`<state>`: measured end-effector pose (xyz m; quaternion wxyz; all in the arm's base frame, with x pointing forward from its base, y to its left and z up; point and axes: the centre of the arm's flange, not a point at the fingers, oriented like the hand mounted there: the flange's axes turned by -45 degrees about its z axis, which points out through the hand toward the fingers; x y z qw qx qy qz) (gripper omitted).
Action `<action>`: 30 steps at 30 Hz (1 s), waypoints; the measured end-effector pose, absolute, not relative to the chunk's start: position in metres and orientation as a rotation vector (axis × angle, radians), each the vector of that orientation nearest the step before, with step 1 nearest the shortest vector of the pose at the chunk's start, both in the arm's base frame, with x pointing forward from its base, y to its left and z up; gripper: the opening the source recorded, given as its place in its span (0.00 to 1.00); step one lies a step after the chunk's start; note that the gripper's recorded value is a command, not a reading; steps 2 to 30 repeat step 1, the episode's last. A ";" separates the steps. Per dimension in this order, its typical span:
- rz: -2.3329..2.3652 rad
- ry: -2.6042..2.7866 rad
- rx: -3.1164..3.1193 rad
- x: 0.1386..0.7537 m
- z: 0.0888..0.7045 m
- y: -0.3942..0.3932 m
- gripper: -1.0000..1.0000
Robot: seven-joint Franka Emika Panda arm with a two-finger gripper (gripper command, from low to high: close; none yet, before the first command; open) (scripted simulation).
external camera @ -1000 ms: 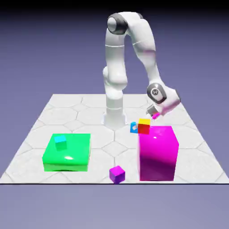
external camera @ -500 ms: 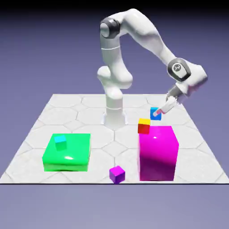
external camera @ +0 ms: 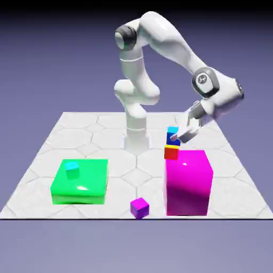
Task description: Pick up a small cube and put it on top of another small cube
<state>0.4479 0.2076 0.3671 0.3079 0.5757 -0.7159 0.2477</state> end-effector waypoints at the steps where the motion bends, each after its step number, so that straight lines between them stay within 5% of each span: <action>1: 0.657 -1.893 1.523 0.450 0.378 0.215 1.00; 30: 0.657 -1.893 1.523 0.450 0.378 0.215 1.00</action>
